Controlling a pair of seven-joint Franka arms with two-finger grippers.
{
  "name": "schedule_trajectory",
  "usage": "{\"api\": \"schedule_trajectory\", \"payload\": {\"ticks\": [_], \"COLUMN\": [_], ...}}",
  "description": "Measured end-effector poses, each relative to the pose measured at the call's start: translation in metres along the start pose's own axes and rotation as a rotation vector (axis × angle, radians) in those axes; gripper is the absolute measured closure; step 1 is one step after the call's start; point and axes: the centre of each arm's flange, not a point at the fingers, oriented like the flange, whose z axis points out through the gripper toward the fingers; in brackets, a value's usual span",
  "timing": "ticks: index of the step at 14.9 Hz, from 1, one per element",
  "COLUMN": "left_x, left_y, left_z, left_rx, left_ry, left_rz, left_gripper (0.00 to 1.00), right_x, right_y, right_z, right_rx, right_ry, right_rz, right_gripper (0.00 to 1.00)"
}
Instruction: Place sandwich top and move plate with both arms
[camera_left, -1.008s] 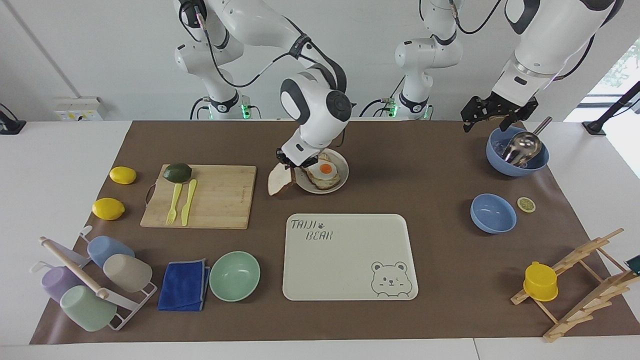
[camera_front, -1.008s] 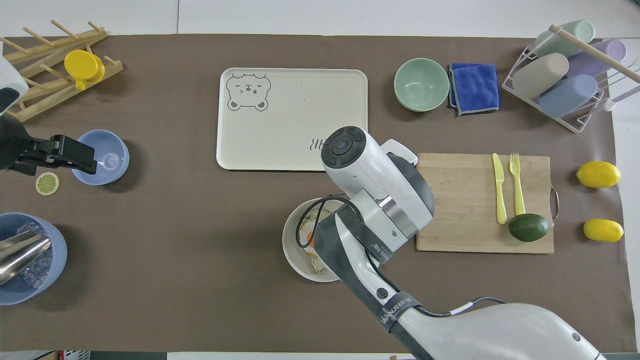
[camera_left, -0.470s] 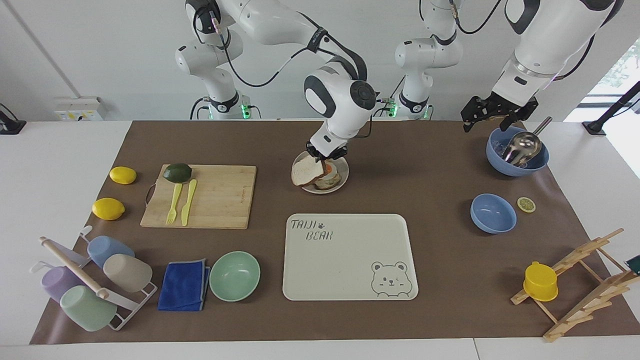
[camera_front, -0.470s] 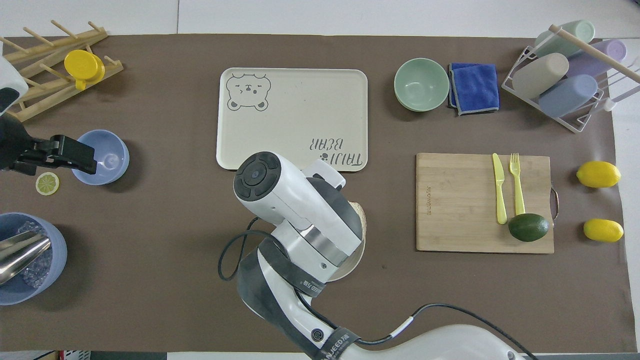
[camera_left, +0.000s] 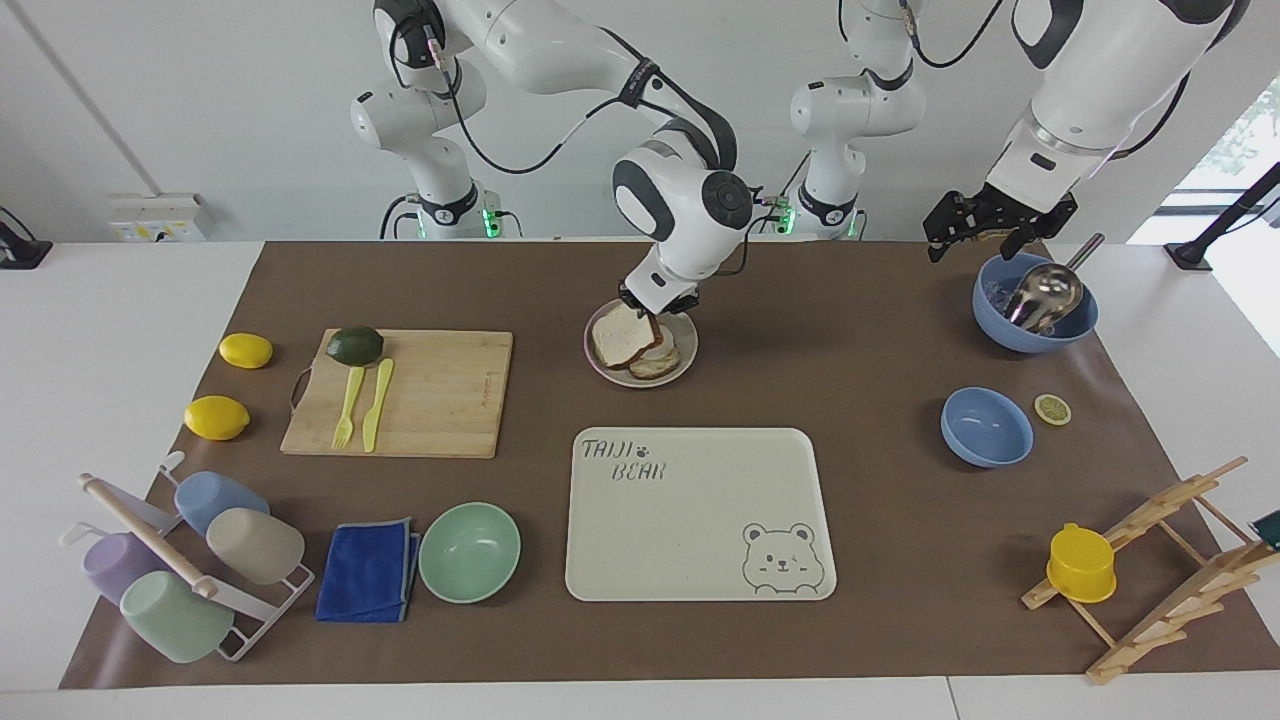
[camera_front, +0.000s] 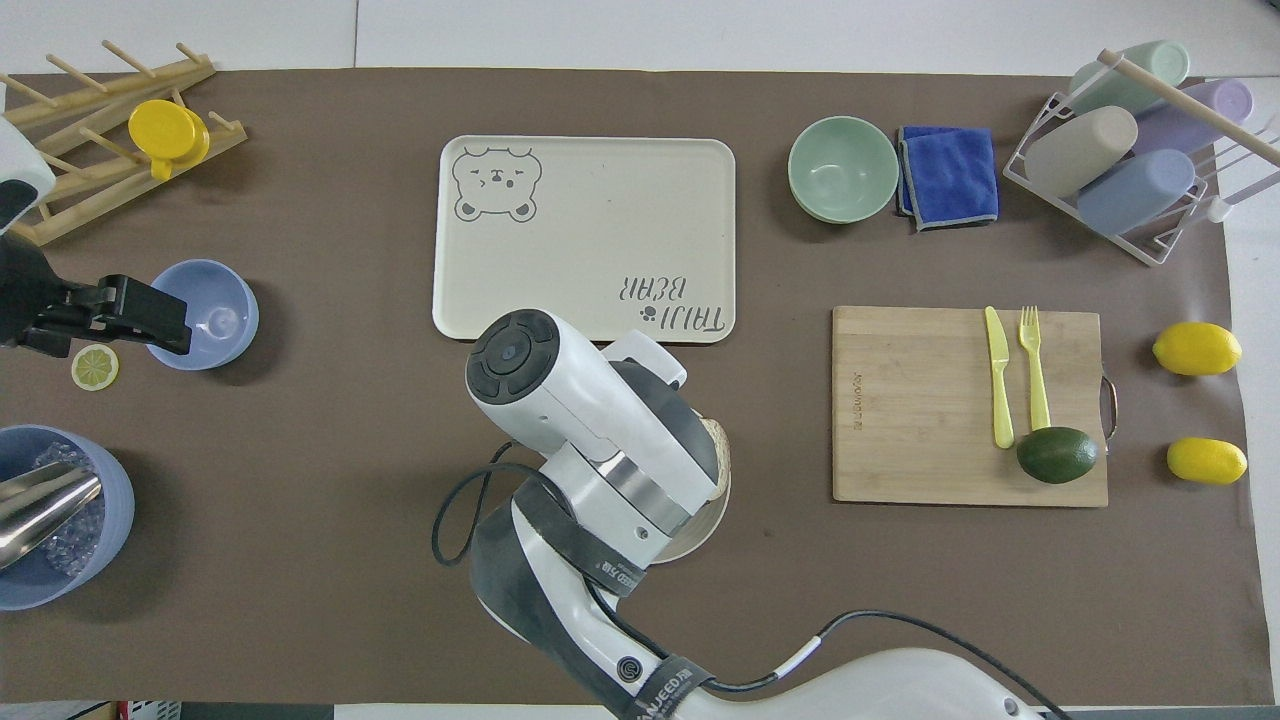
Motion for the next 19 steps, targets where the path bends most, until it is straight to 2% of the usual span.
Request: {"api": "schedule_trajectory", "payload": {"ticks": [6,9,10,11,13,16,19], "left_x": [-0.001,-0.001,-0.002,-0.004,-0.006,-0.007,-0.001], "left_y": [0.000,0.000,-0.001,-0.001,-0.003,-0.002,0.002], "left_z": [0.000,0.003,0.005,0.007,0.010,0.010,0.010], "left_rx": [0.001,0.001,0.002,0.003,0.004,0.004,0.001], "left_ry": [-0.005,-0.012,-0.018,-0.023,-0.028,-0.022,0.027], "left_rz": [-0.001,-0.002,-0.003,-0.005,-0.009,-0.009,-0.049], "left_gripper": [0.00,0.00,0.00,0.00,0.00,0.00,0.00], "right_x": [-0.003,0.000,0.002,0.004,0.007,0.015,0.031], "right_y": [-0.011,-0.017,-0.019,-0.020,-0.019,-0.012,0.027], "right_z": [0.006,0.001,-0.001,-0.002,-0.004,-0.011,-0.043], "right_rx": [0.041,0.113,0.138,0.154,0.171,0.193,0.238], "right_ry": [0.026,0.046,0.063,0.077,0.091,0.107,0.143], "right_rz": [0.004,0.013,0.015,0.017,0.023,0.039,0.095], "right_gripper": [0.89,0.89,0.85,0.84,0.70,0.37,0.08]}}
